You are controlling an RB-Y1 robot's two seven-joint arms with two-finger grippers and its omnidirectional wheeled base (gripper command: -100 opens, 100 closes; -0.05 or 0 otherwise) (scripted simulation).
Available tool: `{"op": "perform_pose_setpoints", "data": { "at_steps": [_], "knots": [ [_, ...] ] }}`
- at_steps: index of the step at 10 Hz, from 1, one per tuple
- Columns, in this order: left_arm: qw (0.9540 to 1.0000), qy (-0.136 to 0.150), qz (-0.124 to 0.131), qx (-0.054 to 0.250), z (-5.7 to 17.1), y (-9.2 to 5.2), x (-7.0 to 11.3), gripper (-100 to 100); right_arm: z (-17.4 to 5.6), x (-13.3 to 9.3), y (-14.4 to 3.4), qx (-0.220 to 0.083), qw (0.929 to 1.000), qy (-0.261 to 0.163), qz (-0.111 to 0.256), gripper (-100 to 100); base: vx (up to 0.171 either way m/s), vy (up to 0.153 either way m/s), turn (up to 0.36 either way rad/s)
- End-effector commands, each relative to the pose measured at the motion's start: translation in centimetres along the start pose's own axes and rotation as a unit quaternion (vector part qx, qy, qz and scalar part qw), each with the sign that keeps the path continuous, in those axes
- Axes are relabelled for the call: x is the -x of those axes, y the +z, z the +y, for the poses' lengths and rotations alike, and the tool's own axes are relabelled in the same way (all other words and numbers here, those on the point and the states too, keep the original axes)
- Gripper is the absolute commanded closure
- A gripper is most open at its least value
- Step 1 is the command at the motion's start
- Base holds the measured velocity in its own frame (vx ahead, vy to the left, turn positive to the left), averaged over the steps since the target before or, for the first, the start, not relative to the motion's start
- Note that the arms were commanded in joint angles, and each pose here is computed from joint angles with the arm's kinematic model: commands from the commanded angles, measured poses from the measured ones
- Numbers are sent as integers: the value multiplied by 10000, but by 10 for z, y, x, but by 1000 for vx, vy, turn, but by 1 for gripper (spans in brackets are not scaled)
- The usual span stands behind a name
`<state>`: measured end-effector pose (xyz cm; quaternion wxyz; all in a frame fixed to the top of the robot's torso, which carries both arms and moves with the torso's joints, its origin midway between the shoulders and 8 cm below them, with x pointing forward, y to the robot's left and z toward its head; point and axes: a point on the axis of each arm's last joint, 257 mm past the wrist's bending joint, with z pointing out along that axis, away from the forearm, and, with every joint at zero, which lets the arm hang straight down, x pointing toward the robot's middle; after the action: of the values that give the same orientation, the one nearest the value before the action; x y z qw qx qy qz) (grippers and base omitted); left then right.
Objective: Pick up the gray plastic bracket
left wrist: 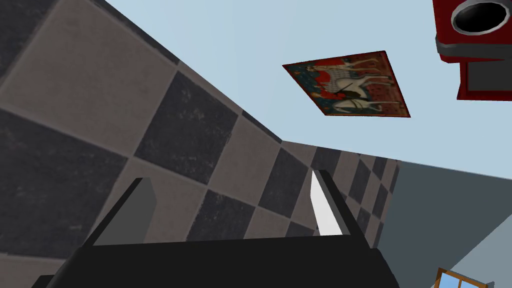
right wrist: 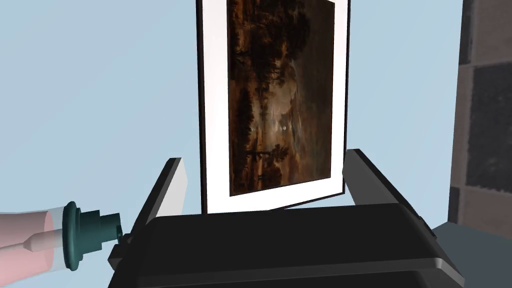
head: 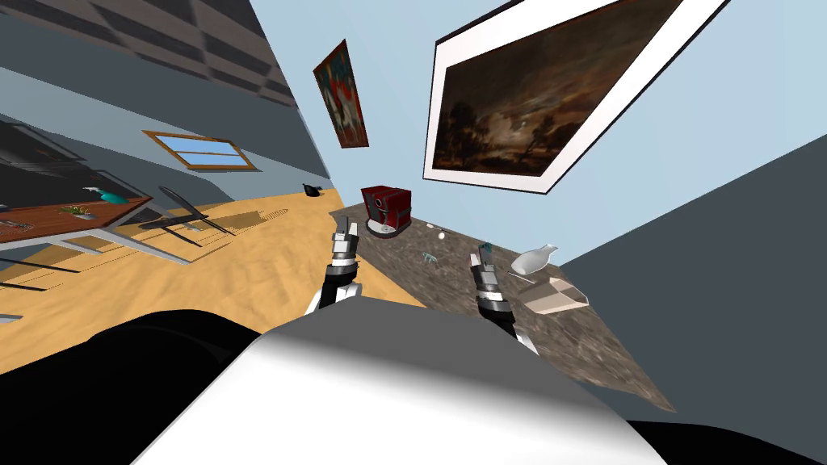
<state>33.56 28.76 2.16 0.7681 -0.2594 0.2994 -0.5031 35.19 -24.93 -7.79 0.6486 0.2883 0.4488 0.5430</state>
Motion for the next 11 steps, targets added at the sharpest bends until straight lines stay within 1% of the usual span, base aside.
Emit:
{"op": "perform_pose_setpoints", "data": {
  "at_steps": [1,2,4,5,6,7,8,9,10,11],
  "knots": [
    [10000,0,0,0,0,0,0,0,-16,-14,-16,-210,9991,-114,349,-100,-9,27,173],
    [10000,0,0,0,0,0,0,0,-28,-24,-29,-356,9974,-190,590,-100,-20,41,251],
    [10000,-1,0,0,0,0,0,0,-52,-43,-59,-675,9914,-323,1074,-100,-39,53,232],
    [10000,0,0,0,0,0,0,0,-52,-43,-60,-678,9906,-351,1133,-100,-26,38,34],
    [10000,0,0,0,0,0,0,0,-65,-51,-78,-852,9859,-410,1380,-100,-26,43,116],
    [10000,0,0,0,0,0,0,0,-65,-52,-79,-855,9851,-434,1431,-100,-30,35,85],
    [10000,0,0,0,0,0,0,0,-78,-59,-99,-1040,9782,-509,1725,-100,-41,49,170],
    [10000,0,0,0,0,0,0,0,-78,-59,-100,-1042,9778,-518,1744,-100,-39,41,68],
    [10000,0,0,0,0,0,0,0,-91,-65,-122,-1237,9692,-591,2048,-100,-46,50,126],
    [10000,0,0,0,0,0,0,0,-91,-65,-123,-1239,9686,-601,2071,-100,-34,38,90]
  ]
}}
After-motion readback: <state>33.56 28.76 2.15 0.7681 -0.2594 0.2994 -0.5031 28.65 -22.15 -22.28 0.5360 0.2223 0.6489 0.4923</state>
